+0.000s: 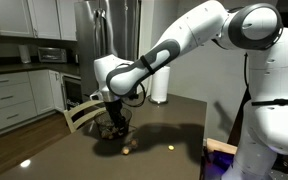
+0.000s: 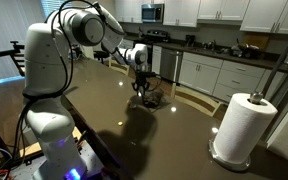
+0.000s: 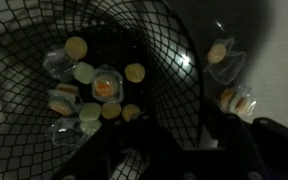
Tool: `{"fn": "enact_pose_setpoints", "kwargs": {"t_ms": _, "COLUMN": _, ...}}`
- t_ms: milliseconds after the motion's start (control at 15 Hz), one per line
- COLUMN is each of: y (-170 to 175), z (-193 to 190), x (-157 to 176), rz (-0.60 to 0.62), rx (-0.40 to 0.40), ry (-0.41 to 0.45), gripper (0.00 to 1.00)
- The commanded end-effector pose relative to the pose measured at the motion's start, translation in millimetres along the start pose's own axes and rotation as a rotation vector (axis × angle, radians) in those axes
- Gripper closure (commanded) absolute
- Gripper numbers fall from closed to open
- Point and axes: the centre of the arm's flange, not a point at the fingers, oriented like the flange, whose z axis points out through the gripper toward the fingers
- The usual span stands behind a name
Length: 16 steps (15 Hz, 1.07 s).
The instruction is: Move the black basket to the left
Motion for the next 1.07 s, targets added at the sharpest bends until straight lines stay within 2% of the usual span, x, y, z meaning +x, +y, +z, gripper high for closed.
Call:
{"fn": "enact_pose_setpoints", "kwargs": {"t_ms": 0, "y": 2, "z": -10, "x": -6, "rz": -0.005, "rx": 0.011, "ry": 0.020, "gripper": 0.19}}
{"fn": "enact_pose_setpoints", "kwargs": {"t_ms": 133, "y": 1, "z": -12, "x": -7, "rz": 0.004, "rx": 0.009, "ry": 0.018, "gripper": 0.06}}
{"fn": "enact_pose_setpoints", "kwargs": {"t_ms": 267, "y": -1, "z": -16, "x": -10, "rz": 0.009, "rx": 0.004, "ry": 0.021, "gripper": 0.00}}
{"fn": "enact_pose_setpoints", "kwargs": {"t_ms": 600, "y": -13, "z": -33, "x": -21, "rz": 0.023, "rx": -0.039, "ry": 0.042, "gripper": 0.00}}
{"fn": "enact_pose_setpoints", "kwargs": {"t_ms": 1000, "y": -52, "z": -44, "x": -36, "rz": 0.049, "rx": -0.100, "ry": 0.069, "gripper": 0.00}}
